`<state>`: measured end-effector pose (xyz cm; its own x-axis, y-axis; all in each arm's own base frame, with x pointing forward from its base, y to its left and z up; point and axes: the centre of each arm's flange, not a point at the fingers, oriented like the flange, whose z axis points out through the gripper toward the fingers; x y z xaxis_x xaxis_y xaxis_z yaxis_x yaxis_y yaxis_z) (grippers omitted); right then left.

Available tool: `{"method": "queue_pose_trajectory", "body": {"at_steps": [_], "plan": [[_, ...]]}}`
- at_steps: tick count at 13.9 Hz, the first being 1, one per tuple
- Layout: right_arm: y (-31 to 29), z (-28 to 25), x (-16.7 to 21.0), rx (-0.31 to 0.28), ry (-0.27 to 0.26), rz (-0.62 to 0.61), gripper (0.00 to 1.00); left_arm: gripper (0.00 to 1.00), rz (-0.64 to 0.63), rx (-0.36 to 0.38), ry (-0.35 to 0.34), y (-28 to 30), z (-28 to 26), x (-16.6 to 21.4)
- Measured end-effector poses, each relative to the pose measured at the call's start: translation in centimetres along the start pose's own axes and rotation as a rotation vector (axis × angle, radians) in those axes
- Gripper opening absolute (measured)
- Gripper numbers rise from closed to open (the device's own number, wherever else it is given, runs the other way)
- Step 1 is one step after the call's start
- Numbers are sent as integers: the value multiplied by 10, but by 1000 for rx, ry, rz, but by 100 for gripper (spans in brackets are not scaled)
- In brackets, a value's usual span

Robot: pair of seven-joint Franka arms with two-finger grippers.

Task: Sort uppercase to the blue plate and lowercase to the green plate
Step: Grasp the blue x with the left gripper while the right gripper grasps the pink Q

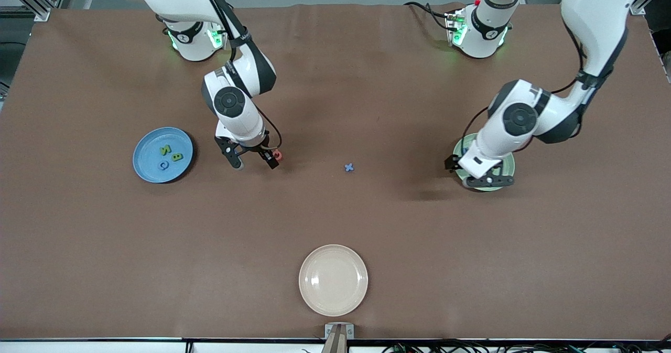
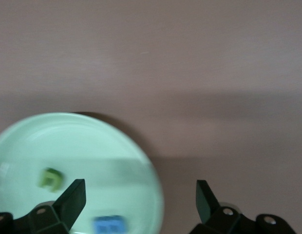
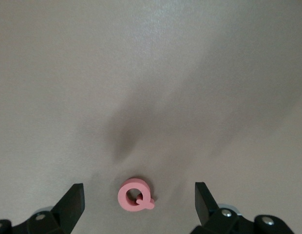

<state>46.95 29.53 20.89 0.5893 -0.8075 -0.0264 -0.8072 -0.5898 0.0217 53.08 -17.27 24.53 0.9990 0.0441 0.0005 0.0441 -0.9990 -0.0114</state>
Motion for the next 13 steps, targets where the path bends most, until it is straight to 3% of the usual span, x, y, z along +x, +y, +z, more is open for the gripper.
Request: {"method": "queue_pose_trajectory", "body": {"at_steps": [3, 11, 12, 13], "plan": [[-1, 10, -4, 18, 7, -1, 100, 100, -64, -23, 23, 68, -15, -6], [0, 35, -19, 28, 18, -12, 96, 100, -306, -110, -33, 222, -5, -13], [0, 35, -21, 28, 18, -14, 87, 100, -333, -100, -32, 243, 7, -18], [0, 36, -22, 33, 19, -16, 87, 100, -339, -83, -25, 254, 17, -21]]}}
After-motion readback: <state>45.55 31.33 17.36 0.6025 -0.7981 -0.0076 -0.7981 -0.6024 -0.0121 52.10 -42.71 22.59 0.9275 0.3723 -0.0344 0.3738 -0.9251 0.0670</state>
